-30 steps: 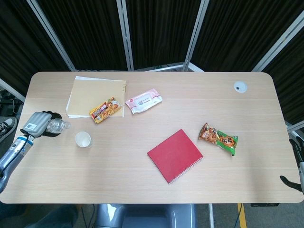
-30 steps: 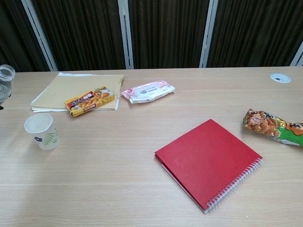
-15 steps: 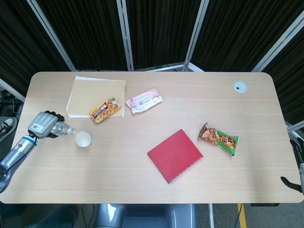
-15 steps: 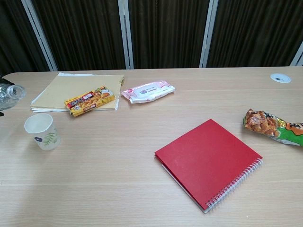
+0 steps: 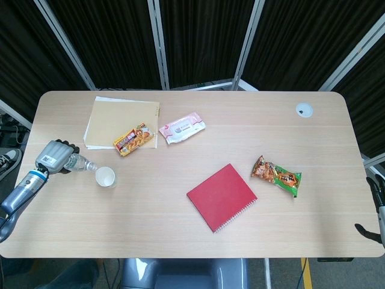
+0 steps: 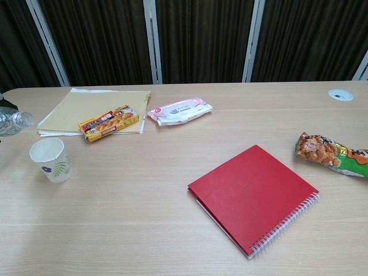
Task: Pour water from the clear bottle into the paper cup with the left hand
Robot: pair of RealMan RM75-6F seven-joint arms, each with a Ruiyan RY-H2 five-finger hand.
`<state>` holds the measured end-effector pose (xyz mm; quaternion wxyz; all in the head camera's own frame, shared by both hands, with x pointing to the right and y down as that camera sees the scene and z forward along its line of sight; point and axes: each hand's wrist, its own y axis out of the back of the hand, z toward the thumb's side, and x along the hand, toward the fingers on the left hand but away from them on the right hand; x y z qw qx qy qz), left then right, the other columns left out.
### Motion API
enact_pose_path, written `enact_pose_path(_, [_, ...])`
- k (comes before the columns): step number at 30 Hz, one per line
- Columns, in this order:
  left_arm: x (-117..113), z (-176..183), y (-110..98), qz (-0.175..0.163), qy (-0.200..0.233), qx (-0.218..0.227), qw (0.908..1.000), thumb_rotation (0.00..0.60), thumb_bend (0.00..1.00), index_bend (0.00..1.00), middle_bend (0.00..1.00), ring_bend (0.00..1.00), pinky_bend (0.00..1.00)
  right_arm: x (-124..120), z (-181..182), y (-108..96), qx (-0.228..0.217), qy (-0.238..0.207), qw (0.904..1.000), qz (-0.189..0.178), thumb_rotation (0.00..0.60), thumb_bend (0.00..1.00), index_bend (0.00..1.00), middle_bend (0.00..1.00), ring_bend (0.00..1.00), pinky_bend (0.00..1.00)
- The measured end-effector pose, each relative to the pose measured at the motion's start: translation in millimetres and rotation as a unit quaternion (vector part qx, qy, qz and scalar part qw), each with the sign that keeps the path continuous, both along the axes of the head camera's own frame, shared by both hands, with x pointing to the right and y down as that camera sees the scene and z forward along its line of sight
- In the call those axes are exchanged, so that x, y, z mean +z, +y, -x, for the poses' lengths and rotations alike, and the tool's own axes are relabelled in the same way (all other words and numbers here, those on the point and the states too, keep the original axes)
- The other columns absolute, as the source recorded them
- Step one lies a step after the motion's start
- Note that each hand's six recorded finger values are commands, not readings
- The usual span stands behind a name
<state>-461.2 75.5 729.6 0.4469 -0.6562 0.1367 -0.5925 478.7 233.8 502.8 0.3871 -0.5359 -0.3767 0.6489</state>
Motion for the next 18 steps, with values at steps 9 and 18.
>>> enact_pose_path(9, [3.1,-3.3,-1.7,-0.004,-0.025,0.015,0.9996,0.6,0.46,0.58,0.46,0.38,0.41,1.6,1.8,0.7,-0.002,0.001,1.0,0.003,0.6,0.0,0.0,0.0,0.0,0.0])
enact_pose_path(18, [2.8,-4.7,-3.7,-0.01,-0.041,0.028,0.9987,0.6,0.45,0.58,0.46,0.38,0.41,2.2,1.2,0.3,0.0,0.001,1.0,0.004,0.6,0.0,0.0,0.0,0.0,0.0])
